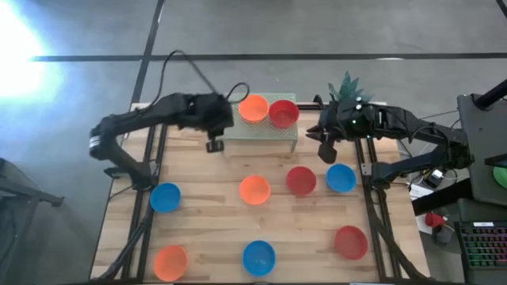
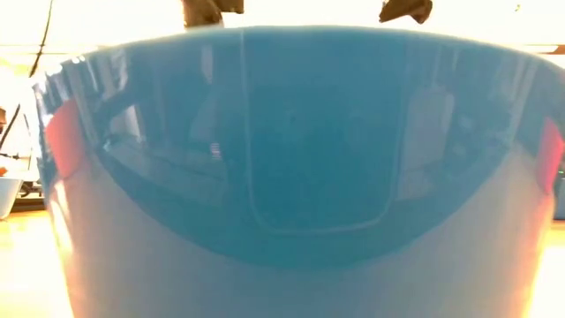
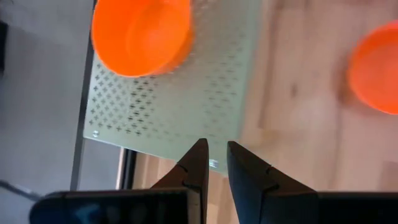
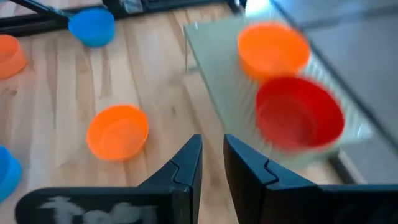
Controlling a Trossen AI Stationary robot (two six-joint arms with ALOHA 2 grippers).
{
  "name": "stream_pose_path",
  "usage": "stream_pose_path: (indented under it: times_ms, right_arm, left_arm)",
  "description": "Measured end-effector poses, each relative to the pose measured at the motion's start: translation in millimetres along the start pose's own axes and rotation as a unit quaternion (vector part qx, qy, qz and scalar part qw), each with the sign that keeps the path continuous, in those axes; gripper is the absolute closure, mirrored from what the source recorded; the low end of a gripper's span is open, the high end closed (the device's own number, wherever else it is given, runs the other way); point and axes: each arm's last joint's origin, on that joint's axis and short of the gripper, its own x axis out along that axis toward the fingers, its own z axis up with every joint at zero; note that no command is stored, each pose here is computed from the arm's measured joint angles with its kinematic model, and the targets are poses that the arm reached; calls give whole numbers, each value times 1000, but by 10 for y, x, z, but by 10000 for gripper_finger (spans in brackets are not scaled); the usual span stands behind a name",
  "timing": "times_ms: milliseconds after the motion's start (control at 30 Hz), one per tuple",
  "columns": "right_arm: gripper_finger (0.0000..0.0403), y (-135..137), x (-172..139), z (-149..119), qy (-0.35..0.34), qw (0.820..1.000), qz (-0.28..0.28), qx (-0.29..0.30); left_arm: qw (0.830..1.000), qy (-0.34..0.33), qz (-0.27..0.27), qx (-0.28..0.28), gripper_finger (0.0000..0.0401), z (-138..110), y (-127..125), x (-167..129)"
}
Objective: Pick & Place Mini bowls
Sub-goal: Put the left blue bowl on the shelf
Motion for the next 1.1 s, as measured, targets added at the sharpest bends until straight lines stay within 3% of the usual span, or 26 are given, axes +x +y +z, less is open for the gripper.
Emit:
stream_pose_path:
  times_ms: [200, 433, 833, 1100]
  right_arm:
    - [339, -15, 13, -144, 75, 993, -16, 92]
    - [339, -19, 50, -216, 112, 988, -27, 106]
    - [339, -18, 51, -204, 105, 990, -24, 96]
    - [339, -16, 54, -187, 97, 991, -21, 88]
  left_arm:
    - [999, -53, 15, 0, 348, -310, -306, -264]
    - [997, -66, -5, -41, 348, -687, -478, -299]
    - [984, 33, -170, 30, 348, -1178, -855, -70]
    - [971, 113, -202, 52, 348, -1400, -992, 142]
